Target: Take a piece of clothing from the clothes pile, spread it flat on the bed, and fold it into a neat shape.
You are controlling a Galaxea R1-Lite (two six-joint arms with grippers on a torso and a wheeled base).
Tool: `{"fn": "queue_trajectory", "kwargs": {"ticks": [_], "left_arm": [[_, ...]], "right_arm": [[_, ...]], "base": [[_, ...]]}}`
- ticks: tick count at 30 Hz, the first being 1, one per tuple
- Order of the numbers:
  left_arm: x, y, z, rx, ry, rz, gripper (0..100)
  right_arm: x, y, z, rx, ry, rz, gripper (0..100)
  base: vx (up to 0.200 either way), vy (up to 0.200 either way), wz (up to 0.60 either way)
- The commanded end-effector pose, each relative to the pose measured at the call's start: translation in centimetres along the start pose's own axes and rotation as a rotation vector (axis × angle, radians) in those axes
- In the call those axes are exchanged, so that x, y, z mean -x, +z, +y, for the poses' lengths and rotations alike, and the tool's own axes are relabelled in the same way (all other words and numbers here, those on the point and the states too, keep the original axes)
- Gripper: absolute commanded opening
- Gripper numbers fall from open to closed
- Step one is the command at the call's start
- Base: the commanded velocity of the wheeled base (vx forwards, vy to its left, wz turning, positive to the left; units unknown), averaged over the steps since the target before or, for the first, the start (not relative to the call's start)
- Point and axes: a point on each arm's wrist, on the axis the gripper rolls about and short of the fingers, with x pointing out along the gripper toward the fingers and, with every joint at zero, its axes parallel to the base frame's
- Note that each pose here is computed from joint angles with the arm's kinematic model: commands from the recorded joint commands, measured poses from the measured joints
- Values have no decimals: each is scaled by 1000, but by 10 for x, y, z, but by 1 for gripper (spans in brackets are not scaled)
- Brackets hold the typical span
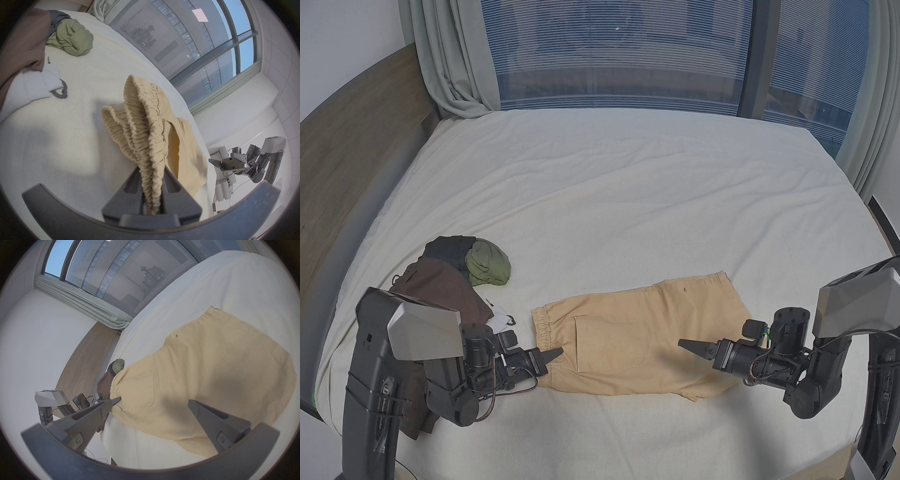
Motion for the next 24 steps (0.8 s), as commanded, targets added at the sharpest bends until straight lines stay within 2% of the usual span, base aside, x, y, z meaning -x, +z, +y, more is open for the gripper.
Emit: {"fn": "queue_trajectory", "kwargs": {"ticks": [1,24], "left_arm": [[18,15,-9,9,-6,-24,0],[51,36,-8,28,-16,-45,0]], "right_arm": [[-5,-2,-6,-6,-8,6,100],[-6,-6,-4,-6,-6,19,100]], "base": [[0,0,0],[0,0,0]]}}
